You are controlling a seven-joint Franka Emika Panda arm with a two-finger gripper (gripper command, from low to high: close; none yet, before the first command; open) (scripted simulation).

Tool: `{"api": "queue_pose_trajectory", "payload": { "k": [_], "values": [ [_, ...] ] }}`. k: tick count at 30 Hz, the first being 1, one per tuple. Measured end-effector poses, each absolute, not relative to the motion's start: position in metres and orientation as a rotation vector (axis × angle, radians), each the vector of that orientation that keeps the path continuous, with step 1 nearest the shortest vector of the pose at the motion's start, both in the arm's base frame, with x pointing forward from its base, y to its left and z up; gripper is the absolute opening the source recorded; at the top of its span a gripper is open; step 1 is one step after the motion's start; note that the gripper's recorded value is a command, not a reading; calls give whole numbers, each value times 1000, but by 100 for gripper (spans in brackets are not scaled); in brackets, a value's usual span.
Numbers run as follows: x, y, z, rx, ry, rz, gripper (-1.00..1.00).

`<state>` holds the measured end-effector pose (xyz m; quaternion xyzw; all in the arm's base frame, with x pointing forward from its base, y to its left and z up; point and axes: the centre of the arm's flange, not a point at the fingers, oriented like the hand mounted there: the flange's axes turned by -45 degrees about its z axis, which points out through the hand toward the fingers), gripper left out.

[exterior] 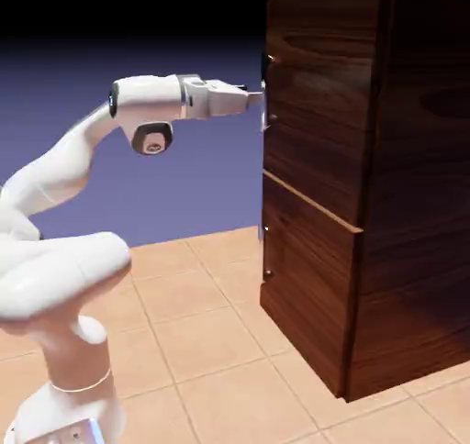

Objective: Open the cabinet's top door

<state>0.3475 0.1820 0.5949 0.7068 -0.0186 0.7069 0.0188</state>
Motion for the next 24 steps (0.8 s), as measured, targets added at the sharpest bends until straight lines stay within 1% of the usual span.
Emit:
{"api": "queue_pose_trajectory", "payload": {
  "k": [1,3,14,24],
  "values": [
    [354,181,595,2195,-58,2195,-100],
    [354,181,595,2195,-58,2195,-100],
    [240,106,595,2376,418,2377,-100],
    [193,46,595,2453,719,2453,-100]
  ]
}}
